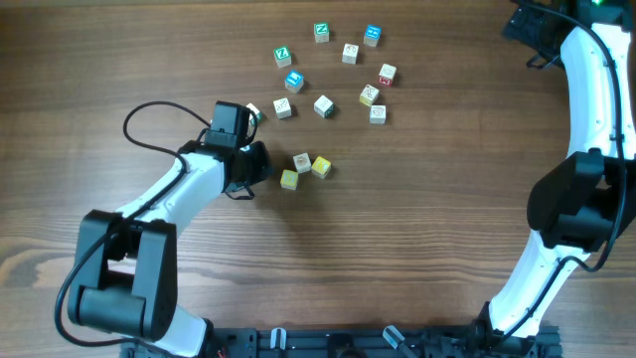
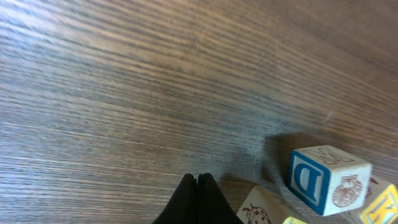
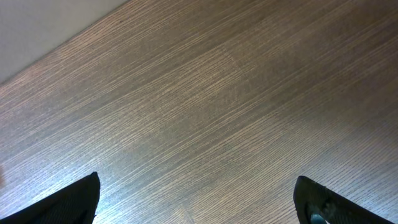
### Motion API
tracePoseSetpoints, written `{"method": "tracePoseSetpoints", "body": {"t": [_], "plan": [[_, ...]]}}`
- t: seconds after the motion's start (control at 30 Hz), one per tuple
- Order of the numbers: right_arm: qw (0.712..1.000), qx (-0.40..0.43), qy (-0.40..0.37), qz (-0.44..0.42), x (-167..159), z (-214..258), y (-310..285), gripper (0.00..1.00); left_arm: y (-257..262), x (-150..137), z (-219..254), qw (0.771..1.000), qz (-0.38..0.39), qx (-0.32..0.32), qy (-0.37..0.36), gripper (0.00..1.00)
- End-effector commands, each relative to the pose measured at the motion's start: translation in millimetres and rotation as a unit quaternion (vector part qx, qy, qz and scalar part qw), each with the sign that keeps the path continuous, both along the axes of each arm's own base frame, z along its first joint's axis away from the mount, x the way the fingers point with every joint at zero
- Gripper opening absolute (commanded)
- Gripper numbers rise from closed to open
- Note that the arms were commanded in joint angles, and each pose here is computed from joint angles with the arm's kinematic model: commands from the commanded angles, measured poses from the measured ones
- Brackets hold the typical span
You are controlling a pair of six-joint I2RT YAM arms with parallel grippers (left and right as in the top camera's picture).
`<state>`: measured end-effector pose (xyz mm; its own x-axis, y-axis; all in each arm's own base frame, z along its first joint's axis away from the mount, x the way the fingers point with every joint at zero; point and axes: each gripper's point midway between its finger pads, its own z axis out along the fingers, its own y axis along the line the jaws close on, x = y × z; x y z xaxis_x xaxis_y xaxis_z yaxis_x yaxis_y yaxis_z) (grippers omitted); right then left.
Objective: Form a circle
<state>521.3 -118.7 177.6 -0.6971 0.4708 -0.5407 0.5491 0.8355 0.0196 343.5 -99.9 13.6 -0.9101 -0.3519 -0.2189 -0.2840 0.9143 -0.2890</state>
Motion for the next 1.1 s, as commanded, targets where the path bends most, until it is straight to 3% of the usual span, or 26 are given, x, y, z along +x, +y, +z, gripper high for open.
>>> {"method": "tracePoseSetpoints", "body": {"t": [0.0, 1.07], "plan": [[1.000, 0.003, 0.007, 0.006, 2, -7, 3, 1.00, -10, -10, -8, 1.000, -0.002, -0.008, 0.020, 0.04], [1.000, 0.003, 0.007, 0.007, 1, -8, 3, 1.00, -28, -23, -9, 0.998, -0.027, -0.030, 0.040, 0.04]]}}
